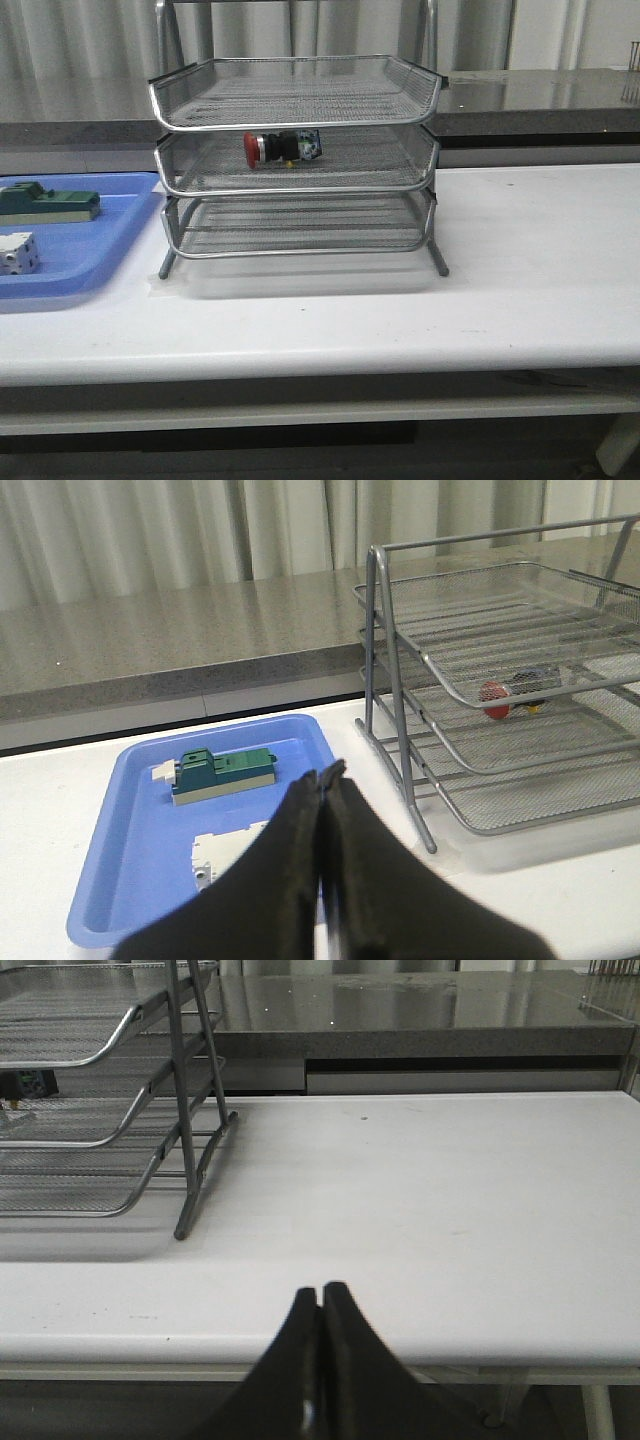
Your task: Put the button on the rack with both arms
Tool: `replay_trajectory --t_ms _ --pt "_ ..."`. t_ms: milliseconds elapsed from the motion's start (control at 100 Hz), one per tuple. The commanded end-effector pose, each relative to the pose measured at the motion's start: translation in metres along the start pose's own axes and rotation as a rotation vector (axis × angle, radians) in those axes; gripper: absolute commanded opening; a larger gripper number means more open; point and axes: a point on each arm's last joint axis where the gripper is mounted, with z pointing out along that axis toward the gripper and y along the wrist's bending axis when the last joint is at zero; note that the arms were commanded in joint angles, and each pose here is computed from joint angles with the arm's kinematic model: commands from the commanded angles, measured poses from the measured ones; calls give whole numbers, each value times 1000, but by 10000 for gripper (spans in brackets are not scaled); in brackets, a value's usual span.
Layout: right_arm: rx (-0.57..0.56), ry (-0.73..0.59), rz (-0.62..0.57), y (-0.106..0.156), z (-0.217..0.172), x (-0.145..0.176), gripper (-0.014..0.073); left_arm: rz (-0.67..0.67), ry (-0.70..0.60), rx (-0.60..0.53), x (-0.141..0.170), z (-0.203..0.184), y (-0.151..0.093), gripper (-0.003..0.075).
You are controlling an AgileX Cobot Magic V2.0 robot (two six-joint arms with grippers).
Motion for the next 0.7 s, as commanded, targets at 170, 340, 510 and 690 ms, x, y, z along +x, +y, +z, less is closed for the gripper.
replay_trajectory --t_ms 170,340,510,690 --pt "1 -132 -5 0 -4 -15 -59 -19 -104 -13 -17 -1 2 -21" --pt "1 -132 -5 0 -4 -15 -59 -19 -104 -13 -17 -1 2 -21" --pt "1 -132 -5 0 -4 -15 -59 -19 -104 -13 -17 -1 2 -21" --pt "1 -132 -5 0 -4 -15 -59 -19 -104 -13 -17 -1 2 -21"
